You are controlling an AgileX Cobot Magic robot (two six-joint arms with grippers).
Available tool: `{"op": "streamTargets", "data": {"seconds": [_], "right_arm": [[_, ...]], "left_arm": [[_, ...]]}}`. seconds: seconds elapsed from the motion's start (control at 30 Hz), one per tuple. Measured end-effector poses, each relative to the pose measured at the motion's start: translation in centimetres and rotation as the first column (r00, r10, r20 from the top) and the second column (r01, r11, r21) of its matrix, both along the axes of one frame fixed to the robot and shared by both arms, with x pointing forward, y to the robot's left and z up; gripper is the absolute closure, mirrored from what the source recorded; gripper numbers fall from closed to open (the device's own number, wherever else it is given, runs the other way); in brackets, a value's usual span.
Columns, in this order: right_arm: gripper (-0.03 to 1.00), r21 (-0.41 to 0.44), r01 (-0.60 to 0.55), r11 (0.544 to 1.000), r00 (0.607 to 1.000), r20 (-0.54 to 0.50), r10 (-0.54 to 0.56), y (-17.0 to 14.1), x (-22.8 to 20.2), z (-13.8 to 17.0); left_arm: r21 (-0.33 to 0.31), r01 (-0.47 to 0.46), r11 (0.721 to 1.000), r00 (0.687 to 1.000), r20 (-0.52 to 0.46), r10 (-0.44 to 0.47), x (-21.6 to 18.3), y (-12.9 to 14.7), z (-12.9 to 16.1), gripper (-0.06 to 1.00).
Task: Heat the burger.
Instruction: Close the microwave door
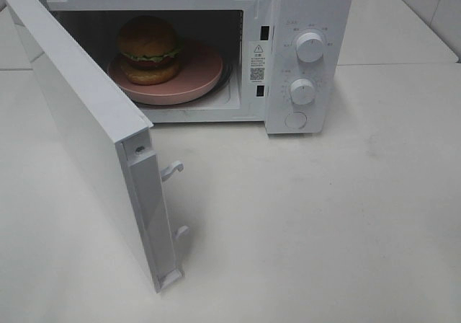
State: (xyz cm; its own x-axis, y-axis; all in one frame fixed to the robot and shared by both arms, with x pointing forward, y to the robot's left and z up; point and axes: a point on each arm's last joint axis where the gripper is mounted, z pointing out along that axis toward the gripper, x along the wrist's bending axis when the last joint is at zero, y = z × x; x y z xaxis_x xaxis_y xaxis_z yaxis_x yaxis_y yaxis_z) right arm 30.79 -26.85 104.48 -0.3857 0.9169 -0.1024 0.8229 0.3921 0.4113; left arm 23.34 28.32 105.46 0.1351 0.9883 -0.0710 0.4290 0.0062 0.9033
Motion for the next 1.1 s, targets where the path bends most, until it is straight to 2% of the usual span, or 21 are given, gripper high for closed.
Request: {"op": "streamTargets", "data": {"seconds": [0.13, 0.33, 0.37, 0.57, 0.7, 0.93, 0.97, 1.03, 1.1], "right_arm": [[0.27, 0.006, 0.0, 1.0, 1.0, 0.003, 0.0, -0.3, -0.4, -0.5], [0.27, 0.075, -0.012, 0.997, 0.998, 0.056, 0.008, -0.3, -0.8, -0.7], [0.27, 0.105, 0.002, 0.994, 0.998, 0.059, -0.008, -0.3, -1.0, -0.8], [0.27, 0.149, 0.098, 0.984, 0.989, 0.098, -0.114, -1.2, -1.4, -0.5], [0.27, 0.197, 0.193, 0.961, 0.959, 0.171, -0.227, -2.3, -2.4, 0.0], [0.27, 0.283, 0.255, 0.925, 0.906, 0.265, -0.331, -3.1, -4.2, 0.4], [0.27, 0.305, 0.276, 0.911, 0.883, 0.294, -0.366, -3.3, -4.8, 0.5], [0.27, 0.315, 0.285, 0.905, 0.87, 0.311, -0.382, -3.4, -5.1, 0.6], [0.27, 0.34, 0.304, 0.89, 0.837, 0.35, -0.42, -3.6, -5.9, 0.6]], "left_arm": [[0.0, 0.0, 1.0, 1.0, 0.0, 0.0, 0.0, 0.0, 0.0, -0.04], [0.0, 0.0, 1.0, 1.0, 0.0, 0.0, 0.0, 0.0, 0.0, -0.04], [0.0, 0.0, 1.0, 1.0, 0.0, 0.0, 0.0, 0.0, 0.0, -0.04], [0.0, 0.0, 1.0, 1.0, 0.0, 0.0, 0.0, 0.0, 0.0, -0.04], [0.0, 0.0, 1.0, 1.0, 0.0, 0.0, 0.0, 0.0, 0.0, -0.04], [0.0, 0.0, 1.0, 1.0, 0.0, 0.0, 0.0, 0.0, 0.0, -0.04], [0.0, 0.0, 1.0, 1.0, 0.0, 0.0, 0.0, 0.0, 0.0, -0.04], [0.0, 0.0, 1.0, 1.0, 0.0, 0.0, 0.0, 0.0, 0.0, -0.04], [0.0, 0.0, 1.0, 1.0, 0.0, 0.0, 0.0, 0.0, 0.0, -0.04]]}}
